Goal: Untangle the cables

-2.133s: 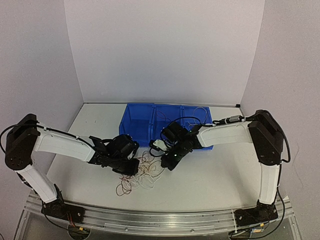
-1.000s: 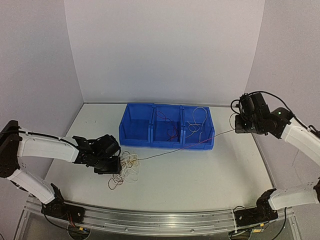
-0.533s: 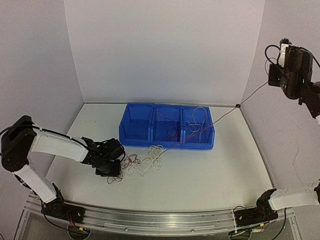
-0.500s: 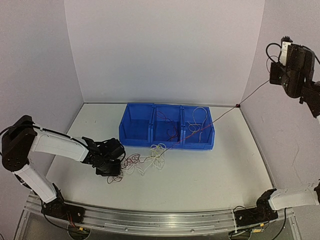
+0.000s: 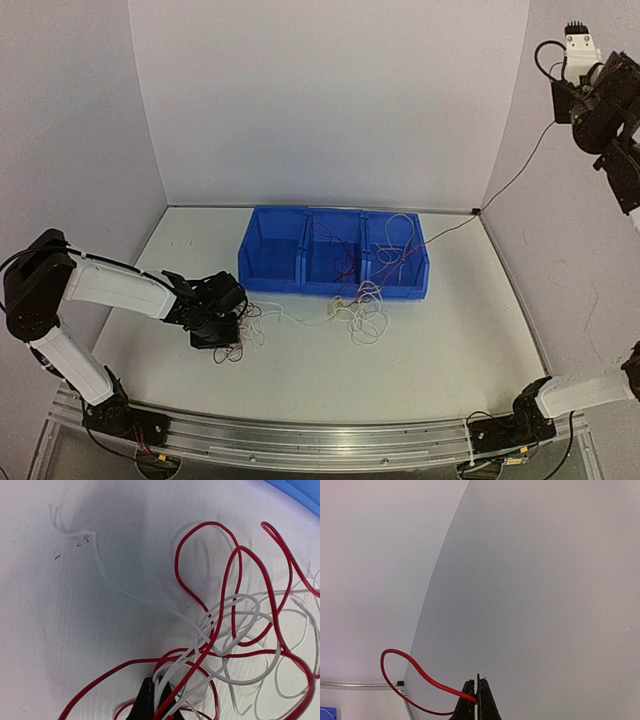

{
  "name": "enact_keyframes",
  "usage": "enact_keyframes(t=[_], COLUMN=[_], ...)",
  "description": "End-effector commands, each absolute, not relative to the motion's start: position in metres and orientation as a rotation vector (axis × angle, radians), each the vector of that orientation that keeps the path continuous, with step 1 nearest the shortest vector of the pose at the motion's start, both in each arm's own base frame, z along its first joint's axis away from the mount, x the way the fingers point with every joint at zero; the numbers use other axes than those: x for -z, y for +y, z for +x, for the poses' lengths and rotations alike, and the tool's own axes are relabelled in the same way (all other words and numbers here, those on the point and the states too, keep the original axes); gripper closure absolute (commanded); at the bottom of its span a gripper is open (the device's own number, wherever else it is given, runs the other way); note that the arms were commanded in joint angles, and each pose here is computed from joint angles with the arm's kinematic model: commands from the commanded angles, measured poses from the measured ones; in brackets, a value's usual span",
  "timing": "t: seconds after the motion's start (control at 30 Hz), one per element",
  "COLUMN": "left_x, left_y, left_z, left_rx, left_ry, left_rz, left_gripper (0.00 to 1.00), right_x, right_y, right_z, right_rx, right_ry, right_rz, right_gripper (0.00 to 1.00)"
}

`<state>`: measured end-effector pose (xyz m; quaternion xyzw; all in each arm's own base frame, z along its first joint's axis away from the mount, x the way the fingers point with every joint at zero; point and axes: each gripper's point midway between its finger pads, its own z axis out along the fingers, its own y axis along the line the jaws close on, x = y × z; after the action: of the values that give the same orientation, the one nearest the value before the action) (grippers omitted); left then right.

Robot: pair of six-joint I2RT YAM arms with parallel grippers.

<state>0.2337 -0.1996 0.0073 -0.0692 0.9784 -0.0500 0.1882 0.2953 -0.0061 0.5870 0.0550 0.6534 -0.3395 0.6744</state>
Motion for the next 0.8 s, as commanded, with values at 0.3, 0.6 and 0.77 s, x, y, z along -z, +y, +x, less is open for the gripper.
enact_keyframes(t=[0.3,0.6,0.77], left_x=[-0.01,-0.052,-0.086], left_y=[-0.148,-0.175,-0.19], left_z=[0.216,0.242,0.256], left_rx=[-0.029,0.101,0.193], left_ry=[2.771,2.681,2.606], left_rz=[-0.289,-0.18,-0.134], left_gripper=[1.0,0.66,0.21], right_x=[-0.635,-0.436,-0.332], right_y=[-0.003,0.113,0.131], right_z=[0.27,0.289,0.293], right_rx=[0.622,-0.305,-0.429], right_ry=[1.284,1.78,2.039], right_rz=[0.093,-0.099,0.003], right_gripper=[1.0,1.0,1.0])
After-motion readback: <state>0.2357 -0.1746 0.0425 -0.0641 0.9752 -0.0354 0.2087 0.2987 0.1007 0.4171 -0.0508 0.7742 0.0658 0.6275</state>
